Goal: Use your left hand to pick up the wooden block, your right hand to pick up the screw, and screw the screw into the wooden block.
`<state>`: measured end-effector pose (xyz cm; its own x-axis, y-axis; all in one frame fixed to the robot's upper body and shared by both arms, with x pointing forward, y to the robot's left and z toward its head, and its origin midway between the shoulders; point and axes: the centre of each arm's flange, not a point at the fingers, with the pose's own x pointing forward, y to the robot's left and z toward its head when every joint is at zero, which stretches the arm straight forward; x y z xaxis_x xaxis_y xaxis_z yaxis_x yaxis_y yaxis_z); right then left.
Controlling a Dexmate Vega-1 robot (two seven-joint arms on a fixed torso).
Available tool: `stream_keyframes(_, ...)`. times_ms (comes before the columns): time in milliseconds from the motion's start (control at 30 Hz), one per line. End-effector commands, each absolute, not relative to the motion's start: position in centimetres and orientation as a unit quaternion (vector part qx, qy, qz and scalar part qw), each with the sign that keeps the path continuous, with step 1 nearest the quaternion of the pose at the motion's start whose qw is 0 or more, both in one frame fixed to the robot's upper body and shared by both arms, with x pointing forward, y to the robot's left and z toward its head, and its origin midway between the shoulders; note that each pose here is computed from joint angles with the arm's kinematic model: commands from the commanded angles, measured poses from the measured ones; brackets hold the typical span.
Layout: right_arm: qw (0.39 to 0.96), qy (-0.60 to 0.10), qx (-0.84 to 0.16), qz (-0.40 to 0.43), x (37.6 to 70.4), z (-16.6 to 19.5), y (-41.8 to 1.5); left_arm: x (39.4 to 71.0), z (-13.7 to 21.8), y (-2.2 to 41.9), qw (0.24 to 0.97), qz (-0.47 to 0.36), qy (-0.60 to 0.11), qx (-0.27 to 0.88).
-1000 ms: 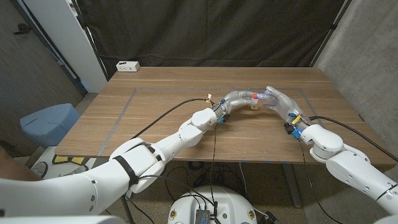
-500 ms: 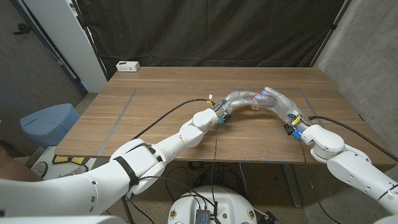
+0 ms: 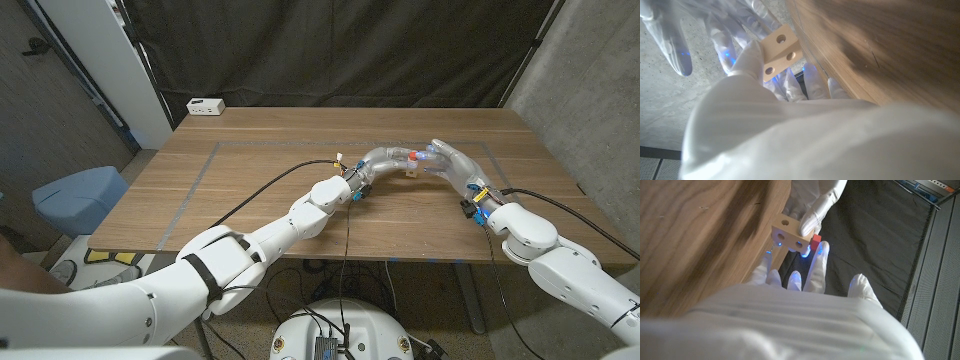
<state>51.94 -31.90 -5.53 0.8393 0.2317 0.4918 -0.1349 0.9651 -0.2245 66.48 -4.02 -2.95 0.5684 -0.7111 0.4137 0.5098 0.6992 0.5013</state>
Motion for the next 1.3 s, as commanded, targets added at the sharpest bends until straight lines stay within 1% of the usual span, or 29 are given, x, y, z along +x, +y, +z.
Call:
stream_keyframes(33,0.952,-0.287,-0.085,0.066,51.4,-5.7,-32.4,66.3,-3.0,-4.2,0.868,-0.352,-0.307,0.168)
stream_keyframes(367,0.952,-0.289,-0.082,0.062,51.5,-5.7,-32.7,66.1,-3.0,-4.6,0.867,-0.354,-0.306,0.171)
stream_keyframes(1300,0.952,-0.271,-0.102,0.101,52.6,-5.2,-32.2,65.9,-3.2,-4.8,0.865,-0.358,-0.308,0.171)
